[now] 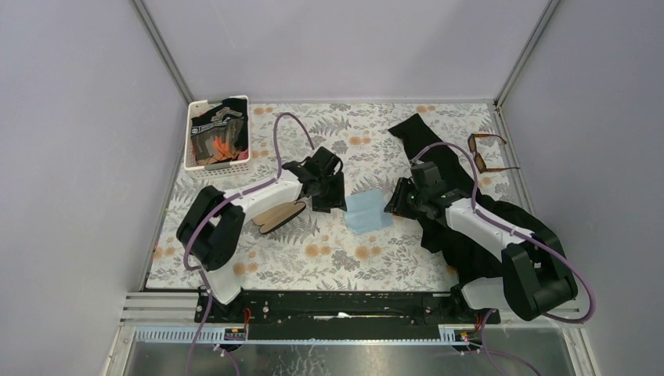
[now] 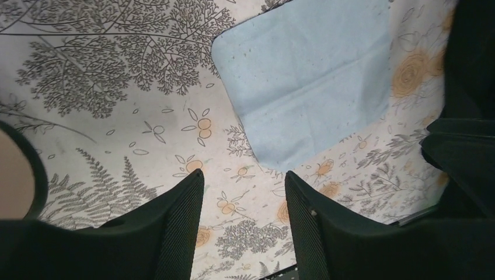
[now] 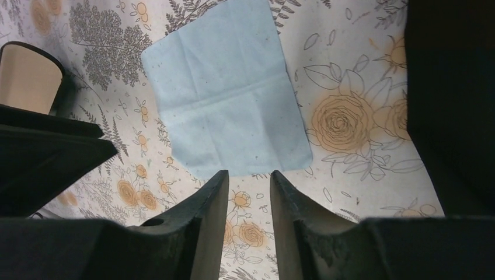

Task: Organize the sunglasses
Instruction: Adjust the glasses cleaning cloth at the center of the board.

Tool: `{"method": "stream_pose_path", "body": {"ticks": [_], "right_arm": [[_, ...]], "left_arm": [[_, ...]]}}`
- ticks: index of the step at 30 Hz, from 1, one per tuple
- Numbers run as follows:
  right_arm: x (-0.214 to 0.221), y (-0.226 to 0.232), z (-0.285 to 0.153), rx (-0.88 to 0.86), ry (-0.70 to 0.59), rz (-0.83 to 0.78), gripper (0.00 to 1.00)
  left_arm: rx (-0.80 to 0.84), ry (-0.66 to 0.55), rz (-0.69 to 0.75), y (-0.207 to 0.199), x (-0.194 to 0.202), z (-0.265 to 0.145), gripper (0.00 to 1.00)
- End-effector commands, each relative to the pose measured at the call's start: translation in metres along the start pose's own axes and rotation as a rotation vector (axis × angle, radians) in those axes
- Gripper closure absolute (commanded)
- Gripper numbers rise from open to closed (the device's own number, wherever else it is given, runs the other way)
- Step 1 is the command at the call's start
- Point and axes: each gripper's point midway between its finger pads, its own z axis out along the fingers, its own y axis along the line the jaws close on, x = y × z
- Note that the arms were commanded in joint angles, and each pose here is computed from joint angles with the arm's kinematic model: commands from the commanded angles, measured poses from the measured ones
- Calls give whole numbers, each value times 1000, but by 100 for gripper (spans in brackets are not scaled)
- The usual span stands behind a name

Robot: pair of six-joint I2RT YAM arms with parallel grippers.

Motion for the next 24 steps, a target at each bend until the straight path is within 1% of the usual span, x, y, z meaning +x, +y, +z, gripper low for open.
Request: {"method": "stream_pose_path", "body": {"ticks": [1,4,6,10,12,16,19,22,24], "right_arm": [[-13,24,9,-65,-23,-41,64],[-14,16,23,-29,-18,-35,71],[-19,11,30,6,-26,-30,73],[-30,12,38,21,-44,-37,74],[-30,10,42,33,-30,-44,74],[-25,1,42,62,-23,-36,74],[-16,-12,39,96,-24,-23,73],[-2,-26,36,125,-11,-10,72],[5,-32,33,133,-7,-4,73]], "left_arm": [[3,-44,-11,-7,-13,16,44],[-37,-58,-11,-2,-22,32,51],[-74,-50,-10,4,-25,46,52],[-94,-57,-16,7,-36,61,52],[-109,-54,-12,9,-39,69,52],[-129,-23,-10,13,-35,82,57],[-116,5,-14,13,-29,89,63],[-102,20,-14,11,-28,93,75],[-95,14,-9,8,-30,92,84]]}}
